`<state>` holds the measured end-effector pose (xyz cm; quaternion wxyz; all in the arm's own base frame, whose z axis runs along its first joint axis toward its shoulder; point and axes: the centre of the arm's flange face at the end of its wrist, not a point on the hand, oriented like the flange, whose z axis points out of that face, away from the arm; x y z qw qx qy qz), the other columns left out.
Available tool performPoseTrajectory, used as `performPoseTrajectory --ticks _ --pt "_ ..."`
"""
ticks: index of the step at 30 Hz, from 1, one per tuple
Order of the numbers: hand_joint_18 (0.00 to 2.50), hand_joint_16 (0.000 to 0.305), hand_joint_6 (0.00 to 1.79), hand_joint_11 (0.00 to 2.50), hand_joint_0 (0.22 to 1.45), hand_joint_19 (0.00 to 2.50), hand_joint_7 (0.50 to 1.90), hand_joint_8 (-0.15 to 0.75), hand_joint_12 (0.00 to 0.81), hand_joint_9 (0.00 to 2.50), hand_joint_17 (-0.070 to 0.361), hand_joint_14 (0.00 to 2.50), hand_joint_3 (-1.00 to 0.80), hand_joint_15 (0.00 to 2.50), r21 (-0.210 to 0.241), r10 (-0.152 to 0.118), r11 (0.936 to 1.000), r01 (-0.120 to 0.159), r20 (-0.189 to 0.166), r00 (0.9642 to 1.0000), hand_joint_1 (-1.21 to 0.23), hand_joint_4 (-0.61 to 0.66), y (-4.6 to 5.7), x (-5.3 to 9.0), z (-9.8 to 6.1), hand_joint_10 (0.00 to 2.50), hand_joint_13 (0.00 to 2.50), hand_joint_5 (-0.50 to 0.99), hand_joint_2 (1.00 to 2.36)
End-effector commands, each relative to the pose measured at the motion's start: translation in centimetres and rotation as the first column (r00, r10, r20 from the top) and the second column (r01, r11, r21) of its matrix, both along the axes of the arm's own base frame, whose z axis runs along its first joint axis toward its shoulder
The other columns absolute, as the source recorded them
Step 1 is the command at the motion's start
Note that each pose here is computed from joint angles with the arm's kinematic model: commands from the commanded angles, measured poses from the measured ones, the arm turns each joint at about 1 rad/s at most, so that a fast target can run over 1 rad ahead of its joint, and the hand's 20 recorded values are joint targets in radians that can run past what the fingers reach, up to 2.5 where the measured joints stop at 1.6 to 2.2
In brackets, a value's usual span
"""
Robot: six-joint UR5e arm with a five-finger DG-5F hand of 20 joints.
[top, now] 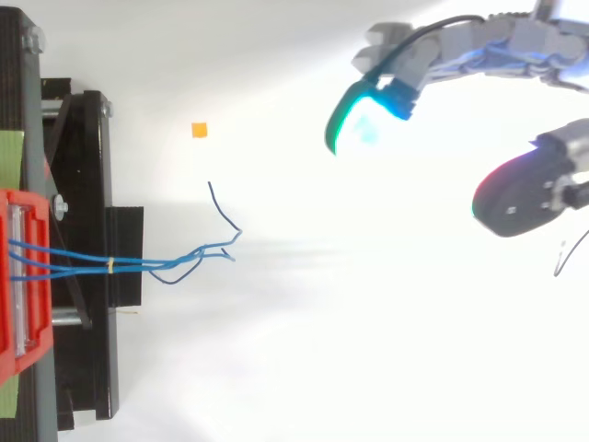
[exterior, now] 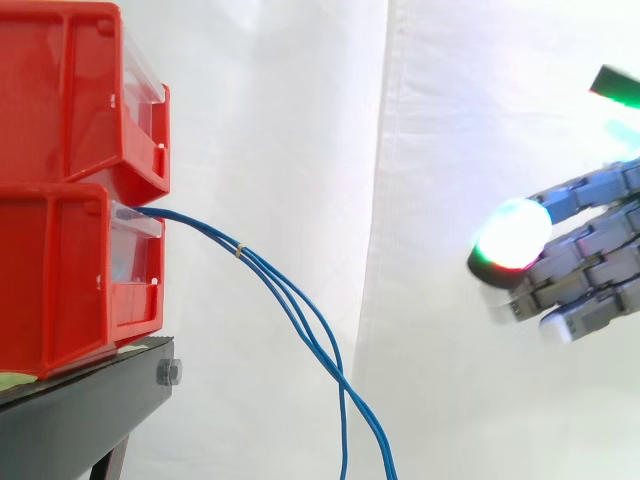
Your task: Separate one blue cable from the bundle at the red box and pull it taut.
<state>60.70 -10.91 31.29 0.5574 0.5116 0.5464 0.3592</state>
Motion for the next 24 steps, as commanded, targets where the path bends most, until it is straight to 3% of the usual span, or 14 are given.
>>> performPoseTrajectory --ticks 1,4,7,11,12,16,22,24 --pt "0.05 0.042 0.5 0.0 0.57 0.31 0.78 0.248 0.291 0.22 0.095 0.0 -0.48 0.03 0.003 0.003 1.0 -0.003 -0.006 1.0 -0.58 0.21 0.2 1.4 -1.2 0.0 0.02 -0.25 1.0" --pt "0.05 0.042 0.5 0.0 0.57 0.31 0.78 0.247 0.29 0.22 0.095 0.0 -0.47 0.03 0.0 0.006 1.0 -0.006 0.002 1.0 -0.59 0.2 0.7 2.8 -2.4 0.0 0.02 -0.25 1.0" --pt "0.05 0.042 0.5 0.0 0.57 0.31 0.78 0.248 0.29 0.22 0.095 0.0 -0.47 0.03 0.0 0.007 1.0 -0.007 0.037 0.9993 -0.59 0.21 1.1 3.4 -2.3 0.0 0.02 -0.25 1.0" --pt "0.05 0.042 0.5 0.0 0.57 0.31 0.78 0.248 0.29 0.23 0.095 0.0 -0.47 0.03 -0.002 0.007 1.0 -0.007 0.05 0.9987 -0.59 0.21 1.3 4.1 -3.2 0.0 0.02 -0.25 1.0" --pt "0.05 0.042 0.5 0.0 0.57 0.31 0.77 0.248 0.291 0.23 0.095 0.0 -0.47 0.03 0.0 0.002 1.0 -0.002 0.043 0.9991 -0.59 0.2 1.3 4.8 -4.7 0.0 0.02 -0.25 1.0" --pt "0.05 0.042 0.5 0.0 0.57 0.3 0.78 0.248 0.291 0.23 0.095 0.0 -0.47 0.03 0.002 0.005 1.0 -0.005 0.061 0.9981 -0.59 0.2 1.6 6.7 -5.0 0.0 0.03 -0.25 1.0" --pt "0.05 0.042 0.5 0.0 0.57 0.31 0.77 0.248 0.291 0.23 0.095 0.0 -0.47 0.04 -0.011 0.003 0.9999 -0.003 0.059 0.9982 -0.59 0.2 1.6 7.0 -4.9 0.0 0.03 -0.25 1.0" --pt "0.05 0.042 0.5 0.0 0.57 0.3 0.78 0.247 0.29 0.24 0.095 0.0 -0.47 0.04 -0.033 0.008 0.9994 -0.005 0.075 0.9972 -0.58 0.2 1.6 7.3 -4.7 0.0 0.03 -0.25 1.0"
